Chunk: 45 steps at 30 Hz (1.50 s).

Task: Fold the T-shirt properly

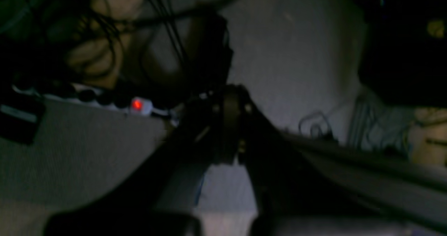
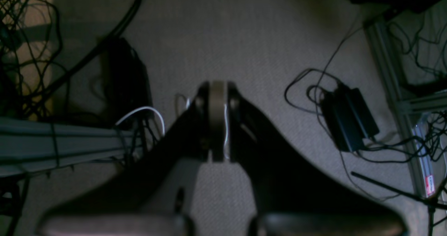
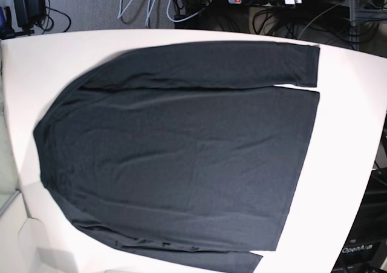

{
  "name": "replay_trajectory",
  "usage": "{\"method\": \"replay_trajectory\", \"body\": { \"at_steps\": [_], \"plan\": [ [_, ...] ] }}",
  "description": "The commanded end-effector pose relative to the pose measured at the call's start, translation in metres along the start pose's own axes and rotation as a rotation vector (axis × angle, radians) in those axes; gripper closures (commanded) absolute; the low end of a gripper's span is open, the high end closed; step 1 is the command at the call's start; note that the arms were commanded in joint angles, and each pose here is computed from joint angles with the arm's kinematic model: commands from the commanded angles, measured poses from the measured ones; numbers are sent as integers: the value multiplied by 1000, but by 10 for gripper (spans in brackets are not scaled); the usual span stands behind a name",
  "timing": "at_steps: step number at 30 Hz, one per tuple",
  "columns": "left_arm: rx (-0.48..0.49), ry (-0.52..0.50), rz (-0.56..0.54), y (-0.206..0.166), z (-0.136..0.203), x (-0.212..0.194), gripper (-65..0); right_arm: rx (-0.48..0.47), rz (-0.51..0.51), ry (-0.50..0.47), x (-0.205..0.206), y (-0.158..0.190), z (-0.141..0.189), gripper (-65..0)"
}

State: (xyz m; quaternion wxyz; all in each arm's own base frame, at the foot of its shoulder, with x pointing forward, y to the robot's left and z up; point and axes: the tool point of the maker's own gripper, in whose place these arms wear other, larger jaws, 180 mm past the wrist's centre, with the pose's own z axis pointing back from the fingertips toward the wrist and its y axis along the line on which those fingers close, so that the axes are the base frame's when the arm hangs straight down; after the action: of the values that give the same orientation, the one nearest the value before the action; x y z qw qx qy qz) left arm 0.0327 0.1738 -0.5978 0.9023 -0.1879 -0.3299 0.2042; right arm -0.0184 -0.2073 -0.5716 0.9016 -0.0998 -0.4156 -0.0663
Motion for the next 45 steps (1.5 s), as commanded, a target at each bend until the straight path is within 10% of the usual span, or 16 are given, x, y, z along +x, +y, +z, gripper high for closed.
{"method": "replay_trajectory", "body": {
  "at_steps": [1,8,21,45],
  "plan": [
    [23,-20,-6,13,8,7,0,-17,25,-8,1,-11,2,0],
    [143,-5,-137,52,19,21,0,-26,34,46,-2,-19,-13,0],
    [325,388,-587,97,1,13,0,-37,30,200,-10,-22,-46,0],
    [428,565,-414,62,-32,-16,0,13,72,613,-53,-6,-62,0]
  ]
}}
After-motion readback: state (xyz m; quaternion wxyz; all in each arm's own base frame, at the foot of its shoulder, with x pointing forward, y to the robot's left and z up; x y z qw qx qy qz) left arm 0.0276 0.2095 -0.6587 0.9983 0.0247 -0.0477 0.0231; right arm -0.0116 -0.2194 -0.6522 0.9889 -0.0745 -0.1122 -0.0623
